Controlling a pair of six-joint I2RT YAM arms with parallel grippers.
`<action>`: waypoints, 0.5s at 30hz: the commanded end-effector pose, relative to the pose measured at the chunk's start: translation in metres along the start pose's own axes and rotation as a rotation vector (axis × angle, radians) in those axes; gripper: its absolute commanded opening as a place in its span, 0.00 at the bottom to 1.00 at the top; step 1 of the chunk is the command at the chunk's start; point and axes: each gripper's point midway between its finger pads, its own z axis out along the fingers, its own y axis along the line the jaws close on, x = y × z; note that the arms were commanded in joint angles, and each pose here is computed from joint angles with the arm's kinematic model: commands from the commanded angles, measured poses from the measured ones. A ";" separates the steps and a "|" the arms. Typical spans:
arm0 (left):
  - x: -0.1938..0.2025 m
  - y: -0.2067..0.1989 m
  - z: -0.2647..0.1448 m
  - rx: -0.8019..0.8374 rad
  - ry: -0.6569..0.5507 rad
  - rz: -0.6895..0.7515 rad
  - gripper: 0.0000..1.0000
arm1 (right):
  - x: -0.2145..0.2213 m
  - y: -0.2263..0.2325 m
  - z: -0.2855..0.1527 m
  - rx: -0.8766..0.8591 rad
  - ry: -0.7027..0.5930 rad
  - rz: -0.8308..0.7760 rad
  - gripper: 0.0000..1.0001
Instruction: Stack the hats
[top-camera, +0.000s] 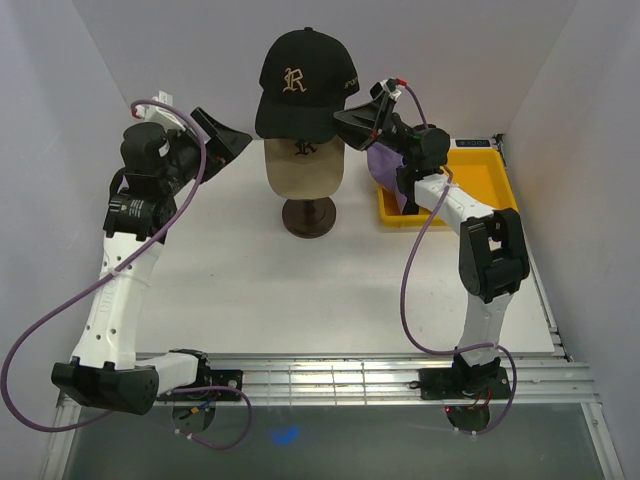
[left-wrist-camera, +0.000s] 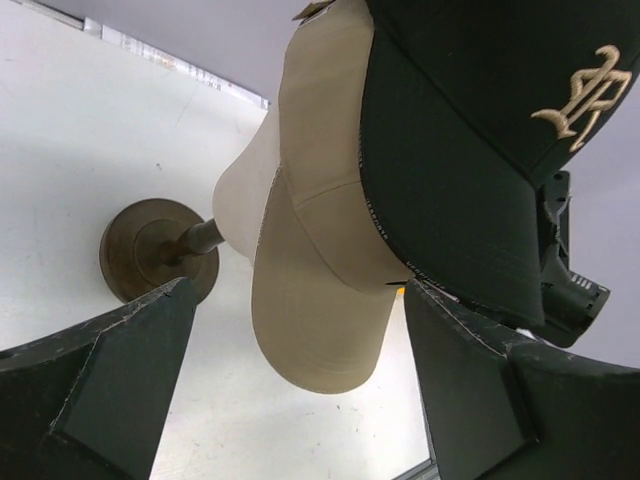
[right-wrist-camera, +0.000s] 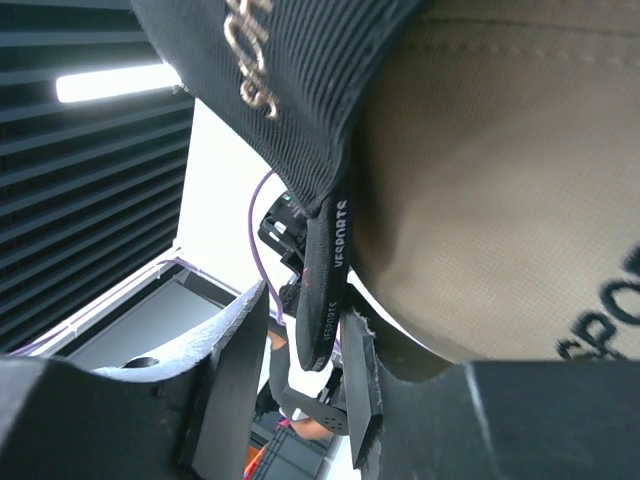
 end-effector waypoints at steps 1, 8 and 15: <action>-0.021 -0.021 -0.009 0.066 -0.079 0.004 0.95 | 0.016 0.044 -0.003 -0.048 0.042 0.132 0.41; -0.026 -0.025 -0.005 0.088 -0.098 -0.004 0.96 | 0.016 0.039 -0.007 -0.010 0.025 0.120 0.42; -0.030 -0.032 -0.003 0.128 -0.123 -0.018 0.96 | 0.019 0.034 -0.010 0.044 0.017 0.109 0.43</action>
